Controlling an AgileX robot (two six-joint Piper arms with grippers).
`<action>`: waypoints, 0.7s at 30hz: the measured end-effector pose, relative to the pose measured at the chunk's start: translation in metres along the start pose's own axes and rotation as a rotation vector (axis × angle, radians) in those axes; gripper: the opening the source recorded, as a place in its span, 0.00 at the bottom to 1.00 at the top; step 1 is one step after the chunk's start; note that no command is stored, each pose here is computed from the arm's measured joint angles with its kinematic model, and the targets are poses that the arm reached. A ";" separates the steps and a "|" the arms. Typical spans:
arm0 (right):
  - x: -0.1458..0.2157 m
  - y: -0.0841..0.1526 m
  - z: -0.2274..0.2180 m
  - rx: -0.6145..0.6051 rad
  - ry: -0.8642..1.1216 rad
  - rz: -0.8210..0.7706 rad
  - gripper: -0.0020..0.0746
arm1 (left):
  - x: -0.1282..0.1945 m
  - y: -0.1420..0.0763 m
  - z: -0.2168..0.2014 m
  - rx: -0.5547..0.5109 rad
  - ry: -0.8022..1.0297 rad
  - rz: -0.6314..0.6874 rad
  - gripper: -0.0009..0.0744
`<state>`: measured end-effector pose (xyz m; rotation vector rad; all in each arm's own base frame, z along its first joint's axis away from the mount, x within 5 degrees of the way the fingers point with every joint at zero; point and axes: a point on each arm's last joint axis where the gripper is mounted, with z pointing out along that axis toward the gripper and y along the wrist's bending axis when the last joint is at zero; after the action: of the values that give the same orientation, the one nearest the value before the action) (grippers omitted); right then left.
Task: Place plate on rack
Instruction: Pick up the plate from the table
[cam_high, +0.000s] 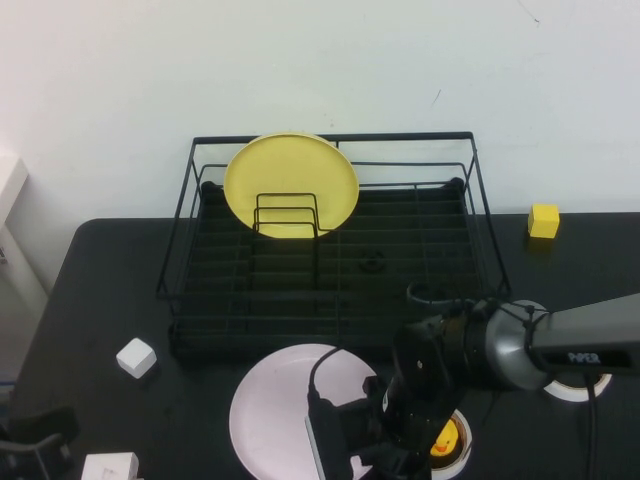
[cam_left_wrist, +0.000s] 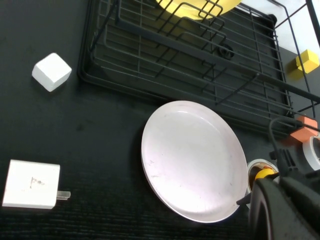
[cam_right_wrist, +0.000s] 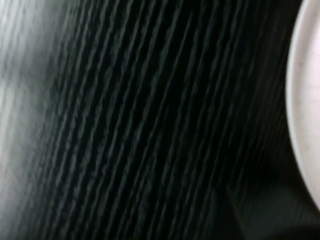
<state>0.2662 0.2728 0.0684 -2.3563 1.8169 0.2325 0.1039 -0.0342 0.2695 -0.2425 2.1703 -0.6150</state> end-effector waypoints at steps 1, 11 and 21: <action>0.001 0.000 0.002 0.002 0.004 -0.008 0.52 | 0.000 0.000 0.000 0.000 -0.001 0.000 0.01; 0.001 -0.004 0.005 0.032 0.001 0.074 0.52 | -0.001 0.000 0.000 0.000 -0.013 0.000 0.01; 0.000 -0.014 -0.017 0.105 -0.077 0.696 0.39 | -0.001 0.000 0.000 0.001 -0.015 -0.001 0.01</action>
<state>0.2803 0.2731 0.0855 -1.5414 2.4631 0.2884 0.1047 -0.0338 0.2705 -0.2470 2.1557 -0.6133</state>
